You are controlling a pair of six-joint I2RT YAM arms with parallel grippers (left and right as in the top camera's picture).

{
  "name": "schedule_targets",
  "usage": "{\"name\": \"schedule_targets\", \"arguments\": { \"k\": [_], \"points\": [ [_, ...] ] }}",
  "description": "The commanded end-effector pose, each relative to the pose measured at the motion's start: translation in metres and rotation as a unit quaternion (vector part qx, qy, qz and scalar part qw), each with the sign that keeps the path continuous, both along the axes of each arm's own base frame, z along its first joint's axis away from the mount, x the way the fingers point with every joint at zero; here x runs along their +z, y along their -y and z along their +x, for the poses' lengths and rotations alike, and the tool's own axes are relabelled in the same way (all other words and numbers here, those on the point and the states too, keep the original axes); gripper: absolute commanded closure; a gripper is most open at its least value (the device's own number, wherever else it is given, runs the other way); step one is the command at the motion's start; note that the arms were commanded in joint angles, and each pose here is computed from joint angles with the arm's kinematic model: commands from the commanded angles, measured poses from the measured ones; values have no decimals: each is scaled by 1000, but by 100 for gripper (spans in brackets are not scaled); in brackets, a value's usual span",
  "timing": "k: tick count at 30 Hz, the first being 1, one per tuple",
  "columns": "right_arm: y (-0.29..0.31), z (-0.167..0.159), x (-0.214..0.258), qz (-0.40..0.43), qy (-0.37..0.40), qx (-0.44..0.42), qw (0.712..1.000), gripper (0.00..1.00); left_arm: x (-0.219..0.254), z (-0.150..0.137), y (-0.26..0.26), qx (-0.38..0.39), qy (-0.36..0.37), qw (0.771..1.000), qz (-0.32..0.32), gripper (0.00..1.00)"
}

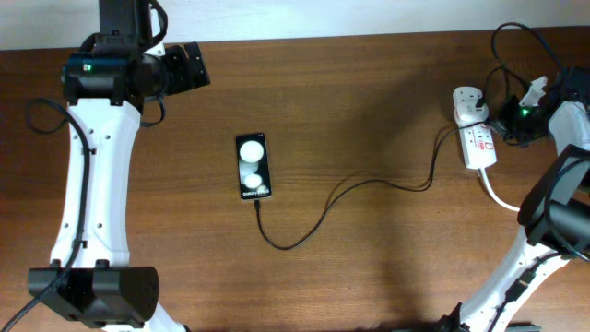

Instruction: Plug charger to phone and switch on socket

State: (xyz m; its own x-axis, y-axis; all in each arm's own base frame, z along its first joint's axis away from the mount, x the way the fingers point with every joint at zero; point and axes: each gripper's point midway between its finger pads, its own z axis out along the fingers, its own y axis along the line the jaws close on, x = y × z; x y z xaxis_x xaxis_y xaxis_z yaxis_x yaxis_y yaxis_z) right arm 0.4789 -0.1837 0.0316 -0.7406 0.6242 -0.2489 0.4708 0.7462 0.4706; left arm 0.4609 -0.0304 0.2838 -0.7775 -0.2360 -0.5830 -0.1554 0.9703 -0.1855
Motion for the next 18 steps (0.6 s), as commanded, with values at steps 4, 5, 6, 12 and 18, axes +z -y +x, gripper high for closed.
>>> {"name": "schedule_targets", "arguments": {
  "k": [4, 5, 6, 12, 18],
  "points": [
    [-16, 6, -18, 9, -11, 21, 1000, 96, -3, 1, -3, 6, -3, 1000, 5, 1],
    [-17, 4, -19, 13, -15, 21, 1000, 96, -3, 1, -3, 6, -3, 1000, 5, 1],
    [-18, 3, -19, 15, -18, 21, 999, 96, -3, 1, -3, 6, -3, 1000, 5, 1],
    [-50, -1, -30, 28, -42, 48, 998, 96, -3, 1, -3, 6, -3, 1000, 5, 1],
    [-74, -4, -34, 65, -49, 57, 995, 96, -3, 1, -3, 6, -3, 1000, 5, 1]
  ]
}}
